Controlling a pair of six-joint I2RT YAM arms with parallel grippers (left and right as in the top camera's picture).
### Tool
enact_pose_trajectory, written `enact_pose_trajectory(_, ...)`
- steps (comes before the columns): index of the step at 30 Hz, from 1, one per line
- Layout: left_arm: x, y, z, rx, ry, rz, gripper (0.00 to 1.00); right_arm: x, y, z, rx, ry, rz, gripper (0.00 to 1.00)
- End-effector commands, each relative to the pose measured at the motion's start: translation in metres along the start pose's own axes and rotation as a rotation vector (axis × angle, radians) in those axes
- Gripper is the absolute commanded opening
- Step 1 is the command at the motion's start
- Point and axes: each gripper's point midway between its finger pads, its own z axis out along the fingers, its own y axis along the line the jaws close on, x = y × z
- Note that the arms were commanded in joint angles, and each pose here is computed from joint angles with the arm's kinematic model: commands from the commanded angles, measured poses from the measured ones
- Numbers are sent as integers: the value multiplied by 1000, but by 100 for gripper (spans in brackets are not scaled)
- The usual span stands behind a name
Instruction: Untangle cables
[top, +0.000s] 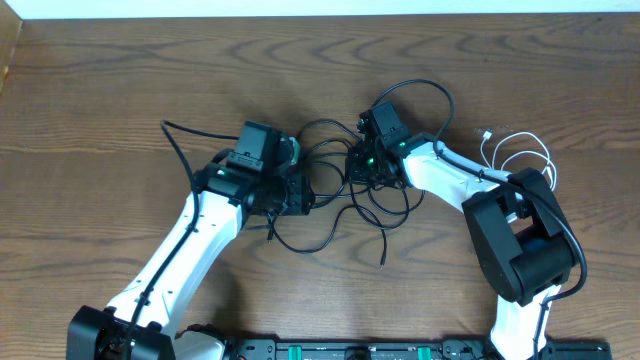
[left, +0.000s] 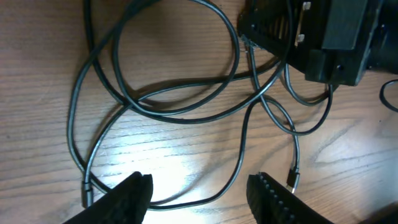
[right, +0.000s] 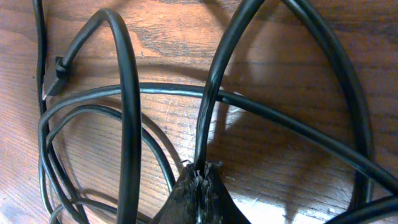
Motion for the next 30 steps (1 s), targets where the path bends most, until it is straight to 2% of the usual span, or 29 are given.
enact_pose_trajectory(1,2,3,4,-39,0,23,57,25,-36,27,115,66,37,2)
enact_pose_trajectory(9,18,2,17,-60,32,54,58,22,-40,27,137,52,27,3)
enact_pose_trajectory(13,18,-4,22,-49,16,85,66,22,-40,27,137,51,27,4)
enact_pose_trajectory(19,8,-4,28,-135,-46,147,69,22,-40,27,136,51,27,5)
enact_pose_trajectory(30,19,-1,64,-157,37,165,69,22,-40,27,137,51,27,5)
